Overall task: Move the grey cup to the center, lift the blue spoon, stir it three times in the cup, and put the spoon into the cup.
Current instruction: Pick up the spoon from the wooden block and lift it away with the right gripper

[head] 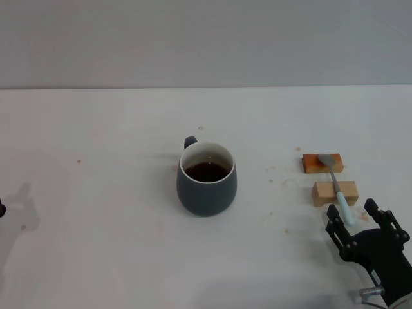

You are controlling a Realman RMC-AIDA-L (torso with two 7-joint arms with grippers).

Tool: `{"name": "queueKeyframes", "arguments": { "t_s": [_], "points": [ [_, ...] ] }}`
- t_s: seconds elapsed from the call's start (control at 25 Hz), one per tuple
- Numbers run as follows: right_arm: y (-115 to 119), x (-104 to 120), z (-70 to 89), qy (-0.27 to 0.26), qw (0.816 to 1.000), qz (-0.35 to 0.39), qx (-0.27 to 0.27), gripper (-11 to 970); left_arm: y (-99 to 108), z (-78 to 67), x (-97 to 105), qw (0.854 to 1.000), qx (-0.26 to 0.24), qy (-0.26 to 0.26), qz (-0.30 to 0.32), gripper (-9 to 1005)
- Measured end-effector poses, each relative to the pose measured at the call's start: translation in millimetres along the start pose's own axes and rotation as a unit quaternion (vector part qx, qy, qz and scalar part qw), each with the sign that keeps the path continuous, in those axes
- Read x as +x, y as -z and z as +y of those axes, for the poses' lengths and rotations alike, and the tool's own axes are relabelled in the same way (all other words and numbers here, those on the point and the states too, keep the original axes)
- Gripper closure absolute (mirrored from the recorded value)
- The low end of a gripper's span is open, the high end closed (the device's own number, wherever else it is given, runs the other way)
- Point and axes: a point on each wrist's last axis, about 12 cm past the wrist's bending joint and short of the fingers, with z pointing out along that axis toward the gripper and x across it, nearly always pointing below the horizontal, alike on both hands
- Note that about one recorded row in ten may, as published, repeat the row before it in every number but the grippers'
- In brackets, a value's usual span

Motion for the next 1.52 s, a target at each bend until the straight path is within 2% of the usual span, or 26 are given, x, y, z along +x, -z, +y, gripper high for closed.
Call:
{"name": "queueKeyframes", "arguments": {
  "t_s": [0.4, 0.88, 1.52],
  "points": [
    [0.7, 0.5, -0.8, -0.001, 1.0, 0.001, 0.004, 256, -0.8, -0.2, -0.3, 1.0, 0.001, 0.0, -0.001, 998],
    [-0.9, 0.4, 1.0, -0.001, 1.0, 0.003, -0.002, 386, -1.3, -0.2, -0.4, 1.0, 0.001, 0.0, -0.001, 998],
    [-1.3, 1.9, 0.3, 0.0, 1.0, 0.009, -0.001, 391, -2.9, -0.6, -0.9, 1.0, 0.002, 0.0, -0.003, 998]
  ]
}}
